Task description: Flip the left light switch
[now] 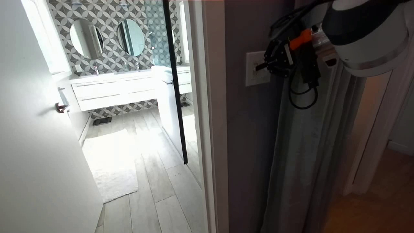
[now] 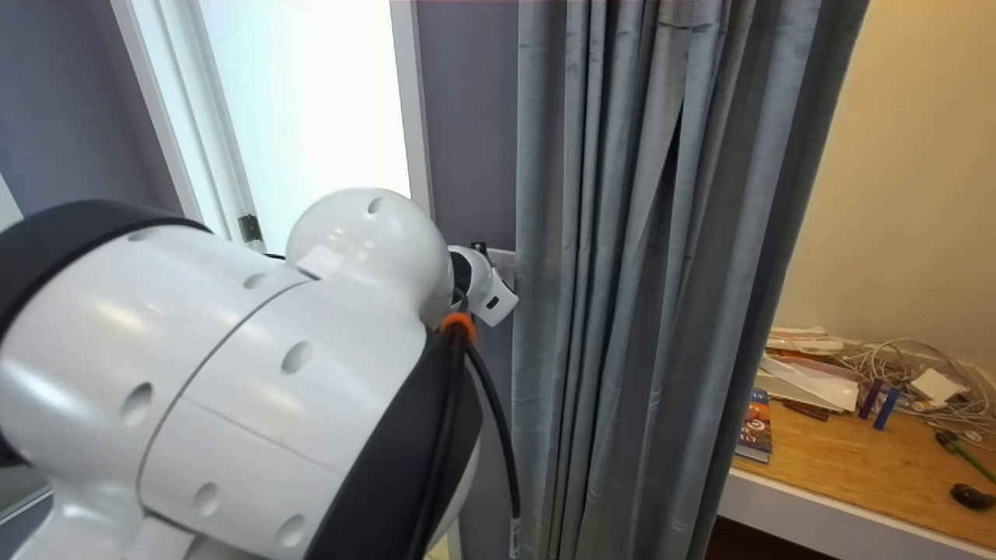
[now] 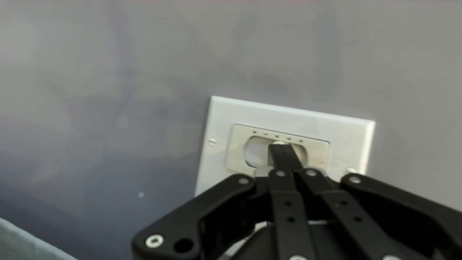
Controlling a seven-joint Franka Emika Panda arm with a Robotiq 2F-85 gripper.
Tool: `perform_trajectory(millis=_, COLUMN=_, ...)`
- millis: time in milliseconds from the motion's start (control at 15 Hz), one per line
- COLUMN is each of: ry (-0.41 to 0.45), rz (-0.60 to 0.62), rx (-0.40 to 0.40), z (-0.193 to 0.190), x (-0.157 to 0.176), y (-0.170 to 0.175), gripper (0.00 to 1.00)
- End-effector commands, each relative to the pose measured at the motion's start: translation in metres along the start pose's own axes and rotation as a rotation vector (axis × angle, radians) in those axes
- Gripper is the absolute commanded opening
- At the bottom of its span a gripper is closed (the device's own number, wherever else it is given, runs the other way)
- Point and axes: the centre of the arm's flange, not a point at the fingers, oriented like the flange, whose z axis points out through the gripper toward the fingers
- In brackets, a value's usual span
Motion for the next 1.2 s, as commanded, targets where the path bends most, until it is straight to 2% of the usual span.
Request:
perform_trajectory(millis=0, ry=0.053, rz=0.008, rx=-0.143, z=0.028, x=0.007, y=0.028, gripper=0.00)
perform_trajectory(millis=200, ry=0.074, rz=-0.002, rx=-0.125, z=0.027, x=0.006, y=0.023, gripper=0.03)
perform_trajectory(millis=267, ry=0.070, rz=-0.002, rx=-0.117, z=0.024, x=0.005, y=0.021, gripper=0.27)
perform_trajectory(millis=400, ry=0.057, rz=0.003, rx=-0.097, z=0.021, x=0.004, y=0.011, gripper=0.31)
perform_trajectory(millis=467, ry=0.049, rz=0.000, rx=-0.098, z=0.017, x=0.001, y=0.007, gripper=0.36)
perform_trajectory(millis=867, ry=0.009, rz=-0.003, rx=-0.181, z=0.000, x=-0.002, y=0.001, gripper=0.78)
perform_trajectory(millis=1067, ry=-0.002, rz=-0.017, rx=-0.191, z=-0.014, x=-0.001, y=-0.004, gripper=0.99)
perform_trajectory(millis=1133, ry=-0.009, rz=-0.022, rx=-0.187, z=-0.018, x=-0.002, y=-0.008, gripper=0.99)
